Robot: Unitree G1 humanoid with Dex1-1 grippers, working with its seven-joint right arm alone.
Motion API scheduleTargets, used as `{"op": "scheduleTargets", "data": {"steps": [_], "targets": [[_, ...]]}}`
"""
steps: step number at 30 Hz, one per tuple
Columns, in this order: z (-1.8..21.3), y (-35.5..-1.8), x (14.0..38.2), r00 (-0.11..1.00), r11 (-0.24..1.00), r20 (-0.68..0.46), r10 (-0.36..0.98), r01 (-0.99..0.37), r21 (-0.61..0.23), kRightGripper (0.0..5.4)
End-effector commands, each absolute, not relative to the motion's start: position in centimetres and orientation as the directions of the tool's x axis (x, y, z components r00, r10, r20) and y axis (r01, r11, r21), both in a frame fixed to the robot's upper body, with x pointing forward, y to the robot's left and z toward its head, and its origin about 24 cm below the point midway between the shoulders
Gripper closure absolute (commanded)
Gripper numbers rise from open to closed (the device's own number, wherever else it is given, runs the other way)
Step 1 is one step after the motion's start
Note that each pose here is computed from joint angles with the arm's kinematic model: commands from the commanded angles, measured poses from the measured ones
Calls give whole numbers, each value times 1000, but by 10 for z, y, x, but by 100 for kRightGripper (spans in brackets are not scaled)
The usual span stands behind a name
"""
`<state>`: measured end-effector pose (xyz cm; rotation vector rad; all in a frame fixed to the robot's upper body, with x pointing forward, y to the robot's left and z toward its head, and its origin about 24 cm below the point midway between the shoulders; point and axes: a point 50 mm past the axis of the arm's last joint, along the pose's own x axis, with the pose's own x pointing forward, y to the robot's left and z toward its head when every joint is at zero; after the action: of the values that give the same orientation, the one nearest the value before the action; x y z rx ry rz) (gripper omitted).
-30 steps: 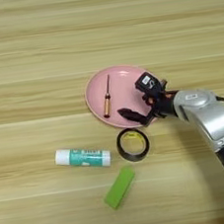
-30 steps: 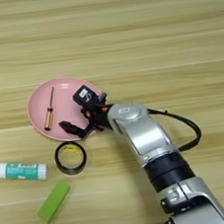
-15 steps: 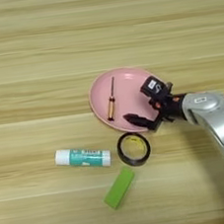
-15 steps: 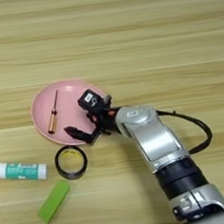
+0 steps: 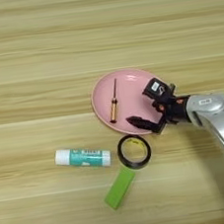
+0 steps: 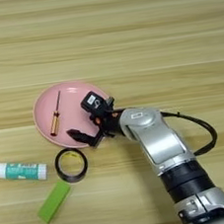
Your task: Move the objects on the table
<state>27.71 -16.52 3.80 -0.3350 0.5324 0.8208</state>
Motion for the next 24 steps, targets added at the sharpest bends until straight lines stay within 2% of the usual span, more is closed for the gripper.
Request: {"op": "scheduleTargets", "data": {"steps": [1,24], "targets": [[28,-185,272,553,670,-650,521,-737,-89,6],[16,-204,257,472,652,-729,497,-756,-45,6]]}}
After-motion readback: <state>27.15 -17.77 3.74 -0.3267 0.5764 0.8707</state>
